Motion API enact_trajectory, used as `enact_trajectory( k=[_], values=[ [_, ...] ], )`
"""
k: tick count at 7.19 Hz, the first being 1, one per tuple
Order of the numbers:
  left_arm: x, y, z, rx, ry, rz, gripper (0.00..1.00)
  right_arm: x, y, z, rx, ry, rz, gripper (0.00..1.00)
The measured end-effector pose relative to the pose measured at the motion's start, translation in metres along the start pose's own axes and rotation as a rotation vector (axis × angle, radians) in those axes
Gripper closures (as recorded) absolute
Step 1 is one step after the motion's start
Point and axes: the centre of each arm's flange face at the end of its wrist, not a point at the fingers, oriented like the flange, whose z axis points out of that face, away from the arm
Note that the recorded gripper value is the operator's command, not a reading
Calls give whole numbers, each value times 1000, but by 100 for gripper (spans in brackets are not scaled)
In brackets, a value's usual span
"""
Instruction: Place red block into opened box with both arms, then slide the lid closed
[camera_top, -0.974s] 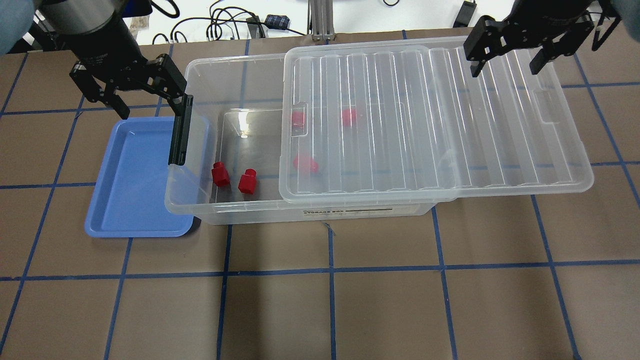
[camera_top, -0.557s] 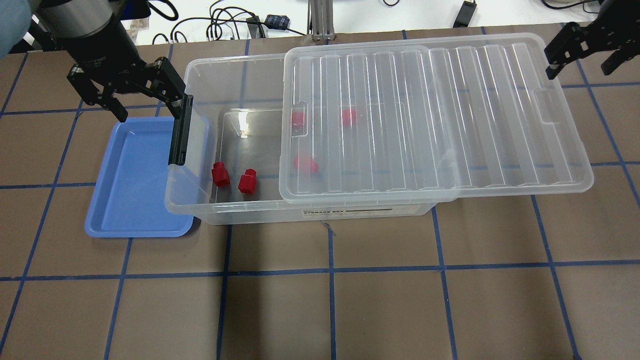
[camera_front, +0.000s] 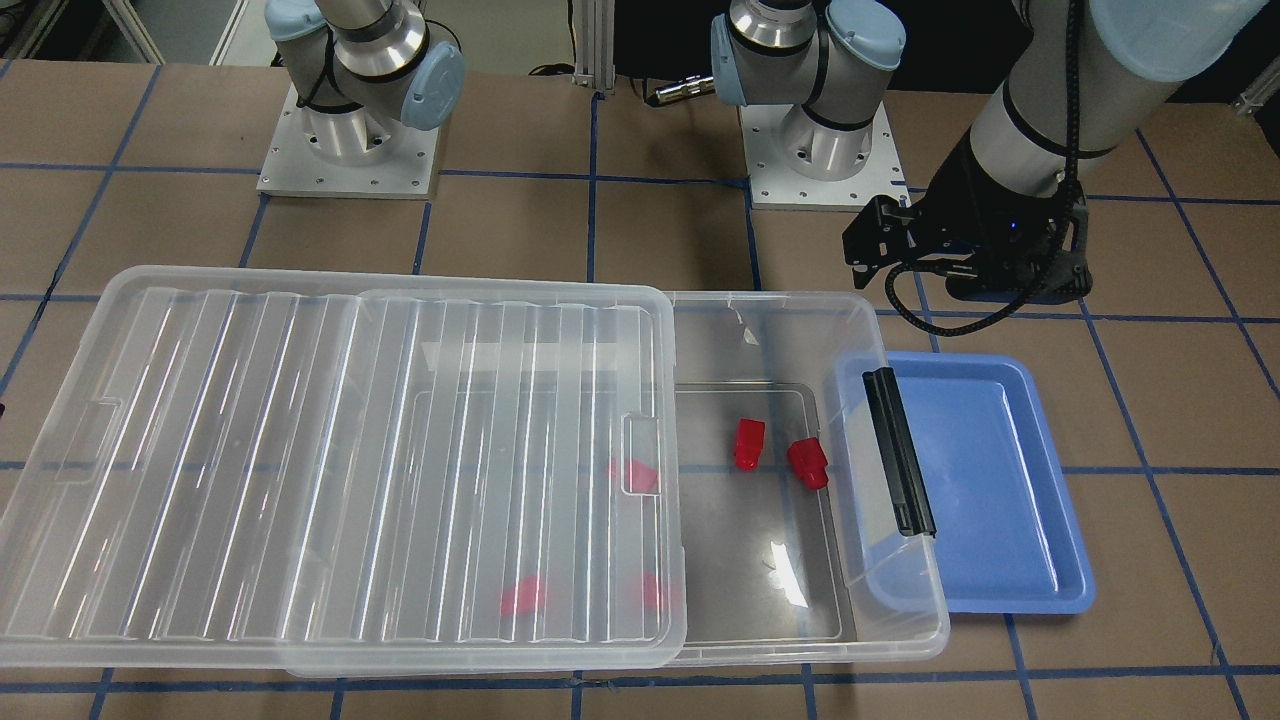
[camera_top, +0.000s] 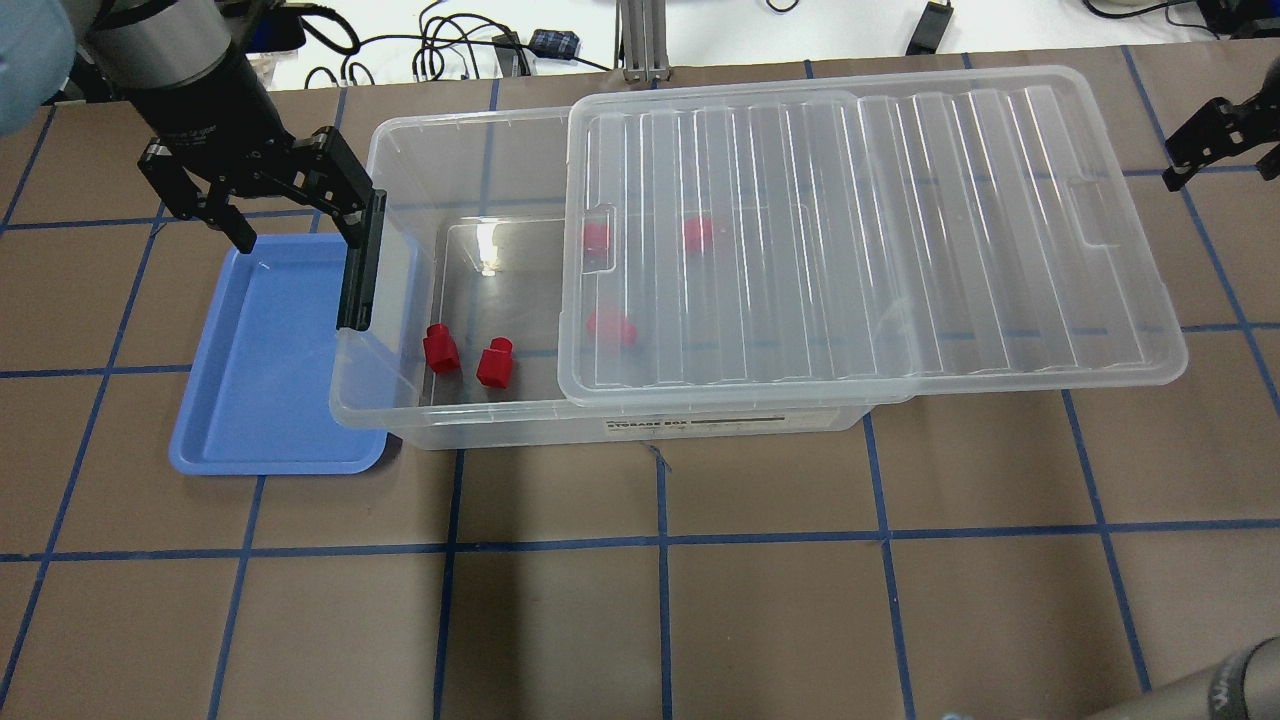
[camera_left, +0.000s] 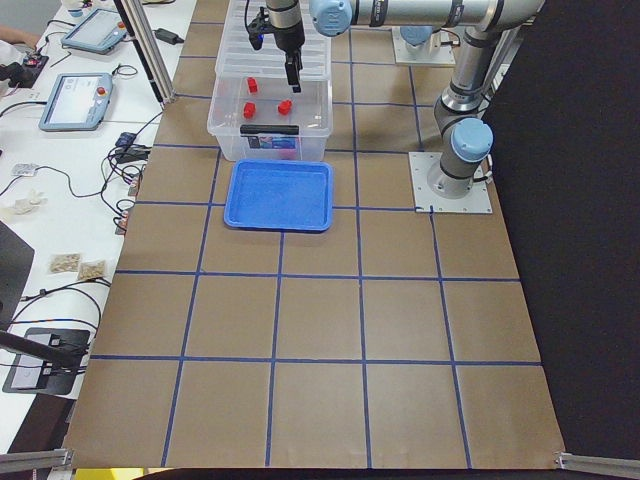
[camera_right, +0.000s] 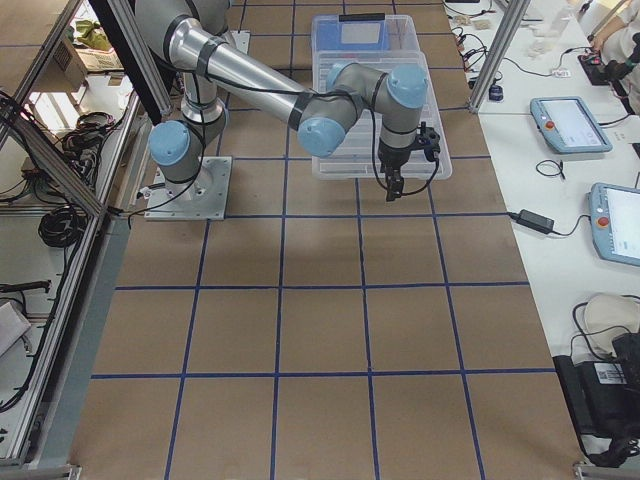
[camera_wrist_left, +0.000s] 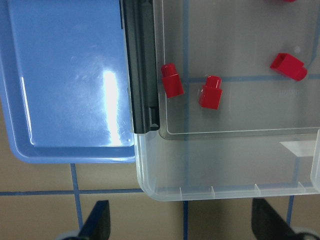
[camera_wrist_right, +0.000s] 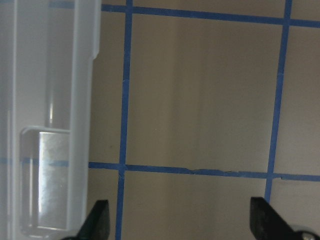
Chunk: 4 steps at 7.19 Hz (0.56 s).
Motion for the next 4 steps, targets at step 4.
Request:
enact_trajectory(
  k=[4],
  values=[
    [-6,-2,-1,11,-19,1,0,-22,-16,26,-29,-13,-37,0]
  ],
)
